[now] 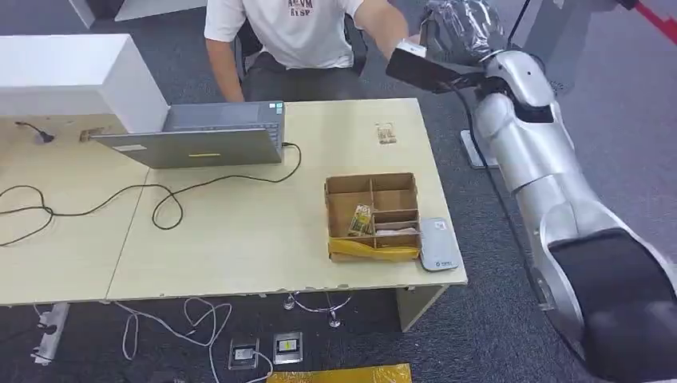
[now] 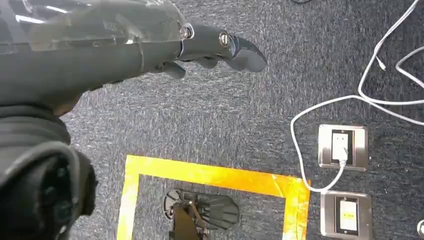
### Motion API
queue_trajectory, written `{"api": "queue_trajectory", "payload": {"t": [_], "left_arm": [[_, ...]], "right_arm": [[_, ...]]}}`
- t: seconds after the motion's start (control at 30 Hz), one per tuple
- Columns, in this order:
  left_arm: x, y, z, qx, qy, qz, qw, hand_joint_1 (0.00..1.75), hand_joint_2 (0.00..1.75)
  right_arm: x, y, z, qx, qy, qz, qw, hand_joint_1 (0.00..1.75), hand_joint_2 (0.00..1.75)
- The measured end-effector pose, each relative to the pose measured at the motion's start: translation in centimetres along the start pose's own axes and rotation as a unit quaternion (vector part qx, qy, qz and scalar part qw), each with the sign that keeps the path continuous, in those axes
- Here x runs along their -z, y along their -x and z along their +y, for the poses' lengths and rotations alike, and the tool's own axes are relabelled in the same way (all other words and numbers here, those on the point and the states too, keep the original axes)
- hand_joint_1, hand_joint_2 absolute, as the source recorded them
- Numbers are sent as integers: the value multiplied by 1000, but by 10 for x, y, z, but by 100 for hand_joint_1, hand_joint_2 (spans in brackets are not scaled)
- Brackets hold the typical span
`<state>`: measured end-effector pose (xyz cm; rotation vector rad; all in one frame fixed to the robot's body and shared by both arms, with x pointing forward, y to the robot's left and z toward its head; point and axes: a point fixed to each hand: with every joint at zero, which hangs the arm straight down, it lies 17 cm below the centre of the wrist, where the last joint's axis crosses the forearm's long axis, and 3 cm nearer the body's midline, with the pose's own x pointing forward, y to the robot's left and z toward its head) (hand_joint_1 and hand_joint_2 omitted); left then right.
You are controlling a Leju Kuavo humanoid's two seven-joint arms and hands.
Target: Pass the card to the sensor for recognition and then transmit it.
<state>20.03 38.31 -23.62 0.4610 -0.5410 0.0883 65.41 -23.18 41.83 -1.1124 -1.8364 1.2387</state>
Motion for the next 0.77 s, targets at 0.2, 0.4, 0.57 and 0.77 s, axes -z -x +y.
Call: {"api": "queue_trajectory", "payload": {"t": [0.2,0.4,0.57,0.77], "left_arm": [[0,2,-1,-7,0,9,1000,0,0],[-1,4,-2,-10,0,14,1000,0,0],[2,5,3,2,8,13,1000,0,0],[10,6,21,15,25,16,999,0,0]], "right_arm": [[6,-17,35,4,-44,-2,999,162,175],[1,-20,63,3,-75,2,997,0,175],[-2,-13,68,0,-71,12,997,0,175],[3,2,43,-1,-19,30,999,0,175]]}}
